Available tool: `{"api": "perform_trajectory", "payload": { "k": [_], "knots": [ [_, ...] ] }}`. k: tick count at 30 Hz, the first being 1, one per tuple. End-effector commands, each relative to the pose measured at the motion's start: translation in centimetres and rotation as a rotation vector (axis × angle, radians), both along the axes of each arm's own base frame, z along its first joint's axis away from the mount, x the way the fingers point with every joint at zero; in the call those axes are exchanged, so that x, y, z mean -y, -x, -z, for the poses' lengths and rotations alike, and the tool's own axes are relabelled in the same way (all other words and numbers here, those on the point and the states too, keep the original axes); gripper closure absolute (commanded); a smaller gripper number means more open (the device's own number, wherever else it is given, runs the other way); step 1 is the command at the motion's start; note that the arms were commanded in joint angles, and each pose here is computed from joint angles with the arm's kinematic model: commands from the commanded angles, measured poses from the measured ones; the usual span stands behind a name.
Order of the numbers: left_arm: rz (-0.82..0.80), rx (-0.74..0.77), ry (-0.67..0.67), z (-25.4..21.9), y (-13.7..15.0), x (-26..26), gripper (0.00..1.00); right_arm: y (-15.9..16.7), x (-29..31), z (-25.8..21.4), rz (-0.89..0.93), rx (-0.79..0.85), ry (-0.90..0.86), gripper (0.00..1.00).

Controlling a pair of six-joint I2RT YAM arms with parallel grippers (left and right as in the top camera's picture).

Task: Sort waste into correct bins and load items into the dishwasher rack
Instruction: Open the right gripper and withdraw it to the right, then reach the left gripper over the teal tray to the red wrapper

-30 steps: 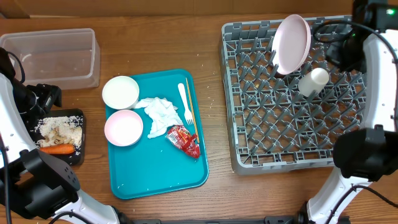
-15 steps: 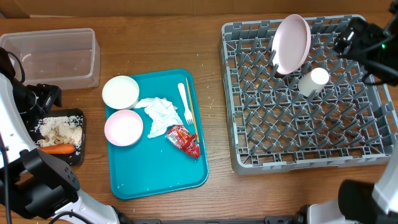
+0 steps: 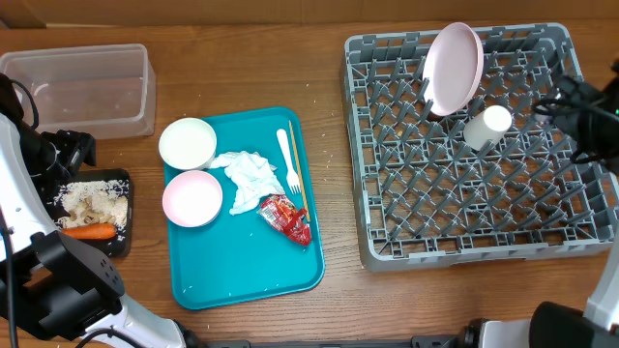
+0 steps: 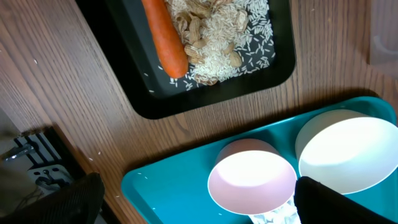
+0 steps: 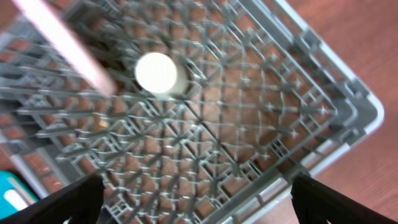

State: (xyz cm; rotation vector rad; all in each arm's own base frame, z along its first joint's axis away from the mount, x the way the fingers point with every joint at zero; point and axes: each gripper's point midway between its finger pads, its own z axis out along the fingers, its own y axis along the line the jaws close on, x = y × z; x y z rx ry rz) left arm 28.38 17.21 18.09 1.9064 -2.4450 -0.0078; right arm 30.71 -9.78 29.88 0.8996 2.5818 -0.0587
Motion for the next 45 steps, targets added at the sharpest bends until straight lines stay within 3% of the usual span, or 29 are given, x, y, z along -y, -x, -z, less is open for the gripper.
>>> {"api": "perform_trajectory", "payload": {
  "k": [1, 20, 27, 29, 30, 33, 36, 41, 45],
  "knots": [
    [0.003, 0.013, -0.019, -0.6, 0.2, 0.0, 0.0, 0.4, -0.4, 2.0, 0.001, -0.041, -0.061, 0.0],
    [-0.003, 0.016, -0.014, -0.6, 0.2, 0.1, 0.0, 0.3, -1.2, 3.2, -0.016, -0.058, -0.114, 0.0],
    [-0.021, 0.047, 0.04, -0.7, -0.4, 1.0, 0.0, 0.3, -1.2, 3.2, -0.016, -0.058, -0.114, 0.0],
    [0.001, 0.029, 0.126, -0.9, 0.3, 2.7, 0.0, 0.3, -1.2, 3.2, -0.016, -0.058, -0.114, 0.0],
    [0.031, 0.043, 0.177, -0.9, 0.2, 3.7, 0.0, 0.3, -1.2, 3.2, -0.016, -0.058, -0.114, 0.0],
    [0.451, 0.271, 0.384, -2.2, -2.3, 8.3, 0.0, 0.3, -1.3, 3.2, -0.016, -0.058, -0.114, 0.0],
    [0.628, 0.366, 0.462, -2.8, -3.4, 11.3, 0.0, 0.3, -1.3, 3.2, -0.016, -0.058, -0.114, 0.0],
    [0.785, 0.253, 0.485, -1.5, -2.8, 16.6, 0.0, 0.3, -1.2, 3.2, -0.016, -0.058, -0.114, 0.0],
    [0.841, 0.099, 0.403, -0.3, -1.9, 19.4, 0.0, 0.3, -1.2, 3.2, -0.016, -0.058, -0.114, 0.0]
  ]
}}
